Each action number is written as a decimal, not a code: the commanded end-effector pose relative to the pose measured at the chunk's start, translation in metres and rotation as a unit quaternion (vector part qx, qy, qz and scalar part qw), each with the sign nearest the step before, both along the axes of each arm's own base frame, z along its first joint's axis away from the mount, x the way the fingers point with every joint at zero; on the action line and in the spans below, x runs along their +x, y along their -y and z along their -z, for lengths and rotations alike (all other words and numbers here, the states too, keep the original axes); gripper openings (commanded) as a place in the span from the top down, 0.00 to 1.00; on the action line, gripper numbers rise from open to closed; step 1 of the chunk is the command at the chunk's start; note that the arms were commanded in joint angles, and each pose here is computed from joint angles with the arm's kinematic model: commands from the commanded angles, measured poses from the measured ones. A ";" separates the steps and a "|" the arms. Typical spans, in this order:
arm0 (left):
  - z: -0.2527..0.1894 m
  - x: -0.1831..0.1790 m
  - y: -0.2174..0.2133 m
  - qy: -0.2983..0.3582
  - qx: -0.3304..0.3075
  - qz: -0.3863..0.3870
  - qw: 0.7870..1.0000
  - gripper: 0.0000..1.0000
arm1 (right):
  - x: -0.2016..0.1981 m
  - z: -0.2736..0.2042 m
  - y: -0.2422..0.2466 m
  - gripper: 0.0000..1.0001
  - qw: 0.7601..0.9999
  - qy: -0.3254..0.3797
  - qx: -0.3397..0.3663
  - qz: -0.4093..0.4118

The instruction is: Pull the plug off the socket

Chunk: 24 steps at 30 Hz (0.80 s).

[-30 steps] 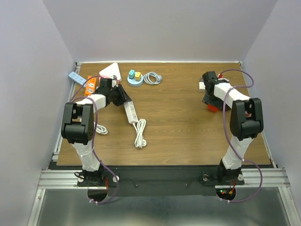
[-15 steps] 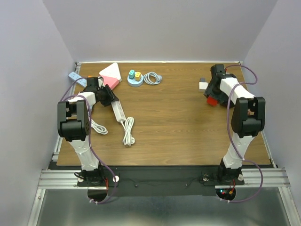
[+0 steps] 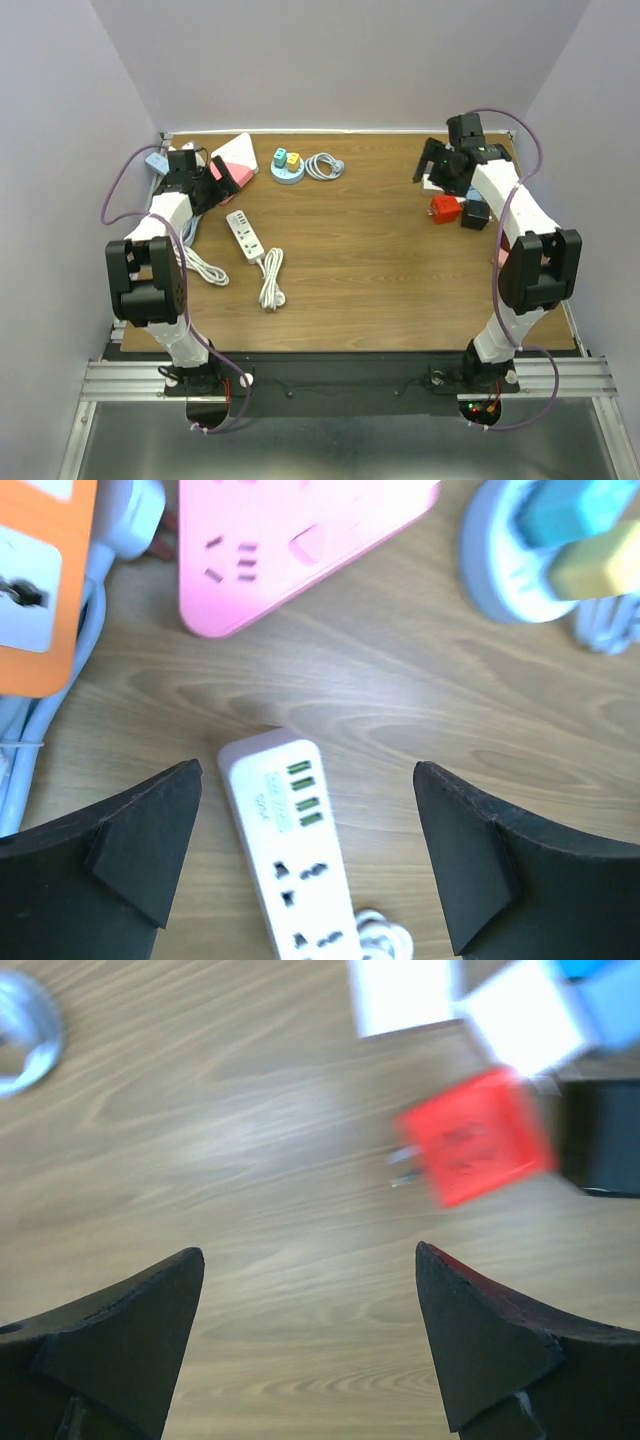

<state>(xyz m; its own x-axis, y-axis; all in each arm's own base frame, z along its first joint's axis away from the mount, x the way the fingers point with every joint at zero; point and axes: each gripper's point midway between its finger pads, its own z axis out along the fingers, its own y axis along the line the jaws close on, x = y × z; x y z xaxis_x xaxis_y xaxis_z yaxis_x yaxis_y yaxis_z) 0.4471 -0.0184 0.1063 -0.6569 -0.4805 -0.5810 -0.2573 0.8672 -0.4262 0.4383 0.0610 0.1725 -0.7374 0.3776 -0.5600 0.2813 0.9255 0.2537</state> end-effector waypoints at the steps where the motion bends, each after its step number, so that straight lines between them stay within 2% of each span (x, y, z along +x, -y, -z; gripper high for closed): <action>1: -0.066 -0.001 0.011 0.081 -0.033 0.010 0.996 0.01 | 0.023 -0.036 -0.074 0.09 0.986 0.069 0.050 -0.145; 2: -0.062 -0.008 0.020 0.079 -0.055 0.020 0.995 0.01 | 0.028 -0.035 -0.084 0.10 0.983 0.073 0.054 -0.159; 3: -0.069 -0.015 0.040 0.087 -0.098 0.064 0.989 0.03 | 0.038 -0.023 -0.098 0.11 0.981 0.068 0.058 -0.171; 5: -0.069 -0.030 0.067 0.087 -0.137 0.099 0.982 0.06 | 0.060 -0.037 -0.117 0.12 0.975 0.096 0.073 -0.185; 6: -0.072 -0.037 0.086 0.092 -0.153 0.134 0.975 0.09 | 0.073 -0.021 -0.129 0.13 0.974 0.090 0.080 -0.191; 7: -0.063 -0.042 0.092 0.084 -0.154 0.142 0.974 0.11 | 0.086 -0.036 -0.140 0.14 0.969 0.116 0.088 -0.198; 8: -0.058 -0.054 0.123 0.073 -0.156 0.180 0.969 0.12 | 0.094 -0.038 -0.148 0.15 0.967 0.125 0.093 -0.204; 11: -0.041 -0.072 0.152 0.058 -0.166 0.211 0.961 0.32 | 0.120 -0.028 -0.184 0.17 0.952 0.142 0.128 -0.237; 12: -0.044 -0.075 0.166 0.066 -0.180 0.215 0.958 0.49 | 0.122 -0.029 -0.200 0.17 0.943 0.150 0.143 -0.259; 13: -0.033 -0.084 0.172 0.055 -0.189 0.218 0.956 0.58 | 0.125 -0.027 -0.209 0.18 0.939 0.154 0.147 -0.270; 14: -0.031 -0.087 0.178 0.055 -0.199 0.223 0.953 0.72 | 0.130 -0.015 -0.225 0.18 0.932 0.151 0.157 -0.290; 17: -0.016 -0.089 0.183 0.042 -0.201 0.219 0.954 0.90 | 0.134 -0.001 -0.244 0.18 0.919 0.159 0.164 -0.321; 18: -0.013 -0.089 0.184 0.039 -0.204 0.216 0.954 0.99 | 0.135 -0.001 -0.252 0.19 0.909 0.172 0.176 -0.336; 24: 0.027 -0.094 0.186 -0.016 -0.195 0.191 0.962 1.00 | 0.144 0.007 -0.278 0.20 0.877 0.220 0.184 -0.386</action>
<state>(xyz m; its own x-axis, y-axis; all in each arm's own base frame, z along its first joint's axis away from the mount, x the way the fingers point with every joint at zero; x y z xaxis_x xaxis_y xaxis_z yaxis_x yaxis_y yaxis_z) 0.3503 -0.1998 0.0876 -0.8479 -0.3641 -0.3853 0.0441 0.6759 -0.7357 0.5678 0.3105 0.1169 -0.7483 0.0828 -0.6582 -0.3988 0.7367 0.5461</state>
